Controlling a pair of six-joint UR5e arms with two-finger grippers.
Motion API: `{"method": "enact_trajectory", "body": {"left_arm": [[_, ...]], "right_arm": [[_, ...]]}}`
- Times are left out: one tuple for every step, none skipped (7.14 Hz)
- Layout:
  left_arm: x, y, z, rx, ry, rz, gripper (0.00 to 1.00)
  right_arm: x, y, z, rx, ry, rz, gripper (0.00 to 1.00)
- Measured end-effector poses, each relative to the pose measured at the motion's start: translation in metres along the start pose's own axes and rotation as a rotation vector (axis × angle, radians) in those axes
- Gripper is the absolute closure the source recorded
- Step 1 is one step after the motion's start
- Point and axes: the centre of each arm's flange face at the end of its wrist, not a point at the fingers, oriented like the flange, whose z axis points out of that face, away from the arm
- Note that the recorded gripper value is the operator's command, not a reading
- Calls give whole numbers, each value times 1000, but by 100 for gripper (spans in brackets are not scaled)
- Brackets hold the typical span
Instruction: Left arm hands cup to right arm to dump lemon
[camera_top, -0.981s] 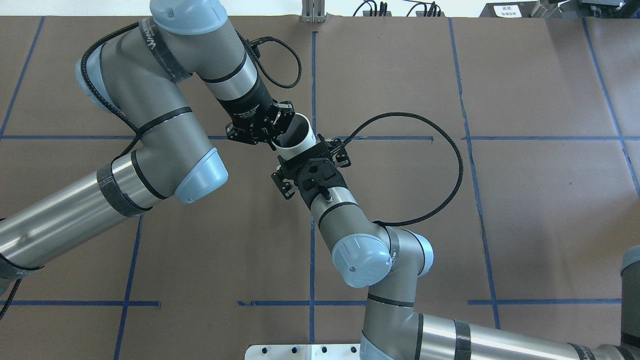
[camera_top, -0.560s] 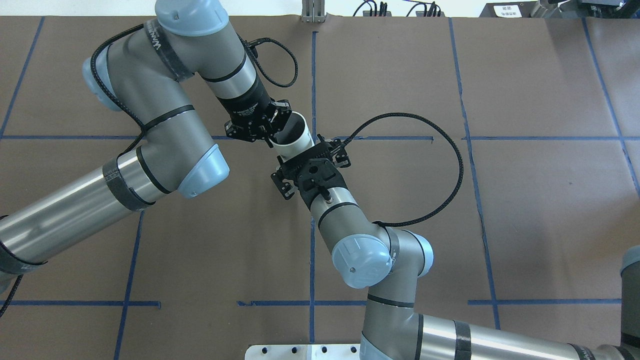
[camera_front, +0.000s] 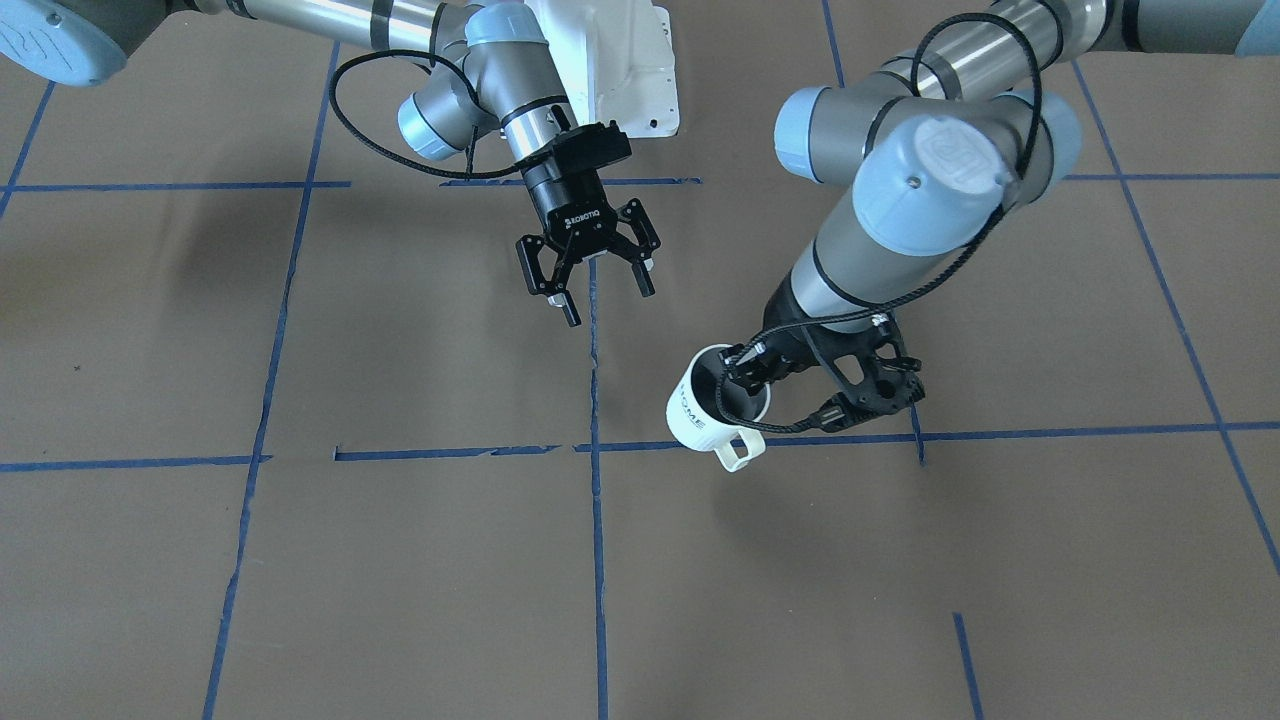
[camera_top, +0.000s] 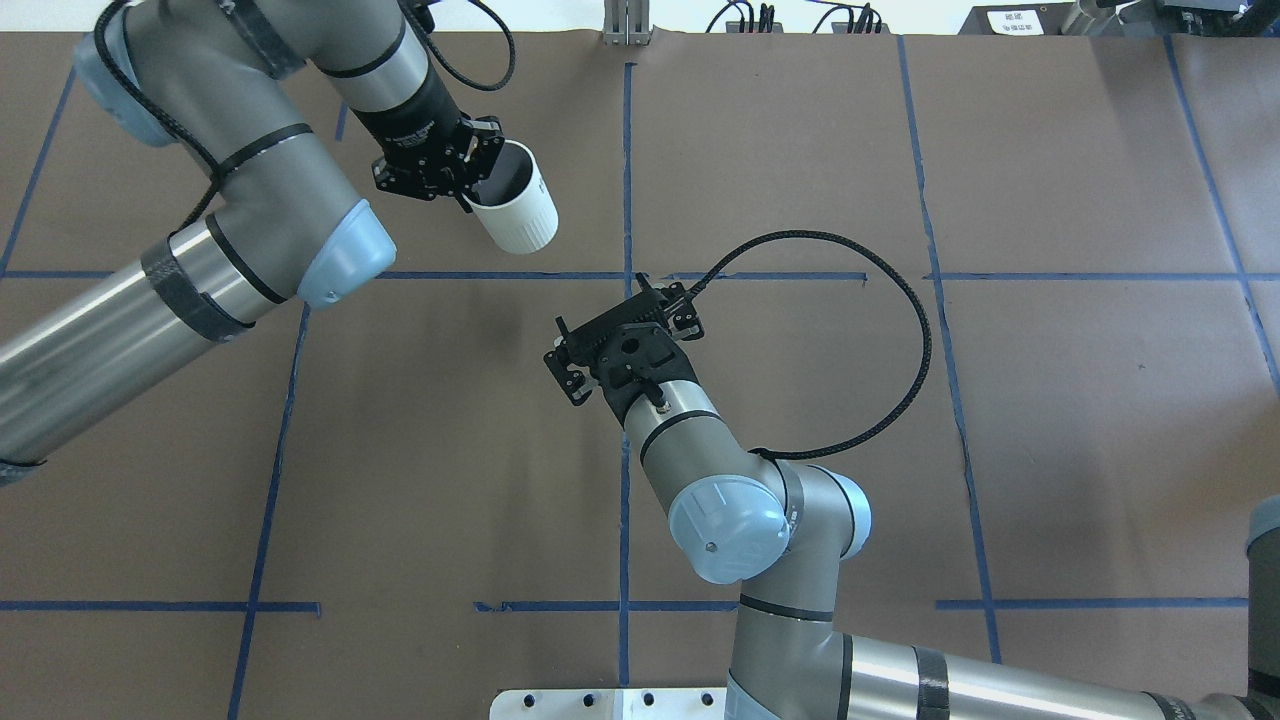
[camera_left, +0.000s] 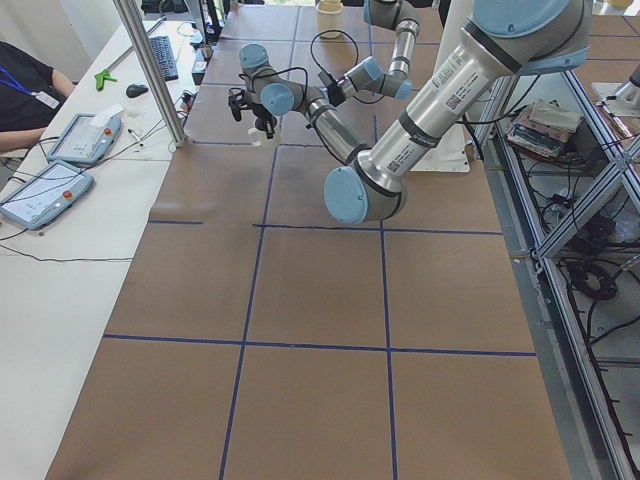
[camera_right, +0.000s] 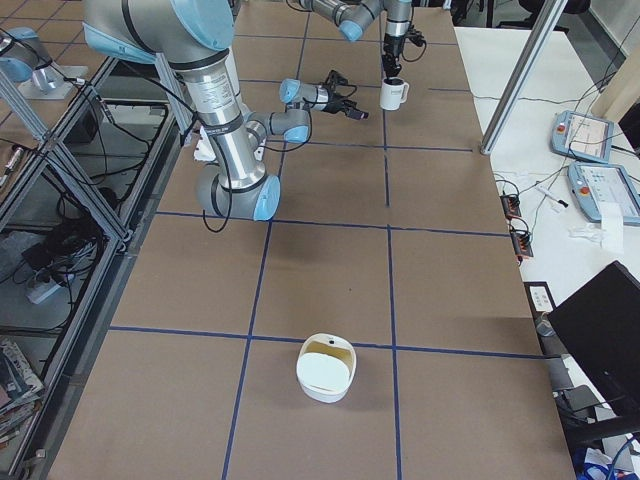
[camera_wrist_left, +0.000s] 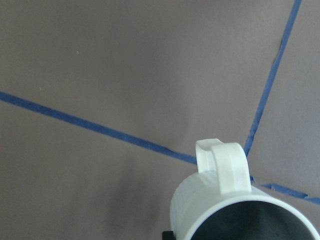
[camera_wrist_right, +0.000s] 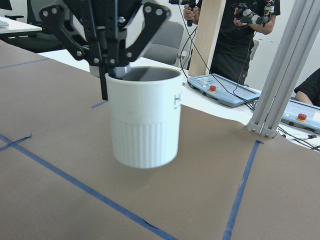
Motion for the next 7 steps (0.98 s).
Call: {"method": "enact_trajectory", "body": {"left_arm": [[-43, -22, -3, 13, -34, 47, 100], [-90, -39, -13, 24, -68, 113, 100], [-134, -49, -30, 35, -96, 188, 100], [-177, -48, -43, 41, -119, 260, 100], [-226, -38, -47, 35, -143, 331, 100], [-276, -22, -46, 23, -163, 395, 100], [-324, -6, -41, 14, -173, 436, 100]], "right_arm": [[3, -7, -3, 8, -12, 12, 0], [10, -14, -1, -8, -17, 13, 0], [27, -20, 13, -63, 1, 5, 0], [56, -32, 32, -161, 23, 0, 0], [99, -49, 50, -301, 41, 2, 0], [150, -66, 63, -442, 63, 19, 0], [206, -77, 70, -569, 75, 62, 0]]}}
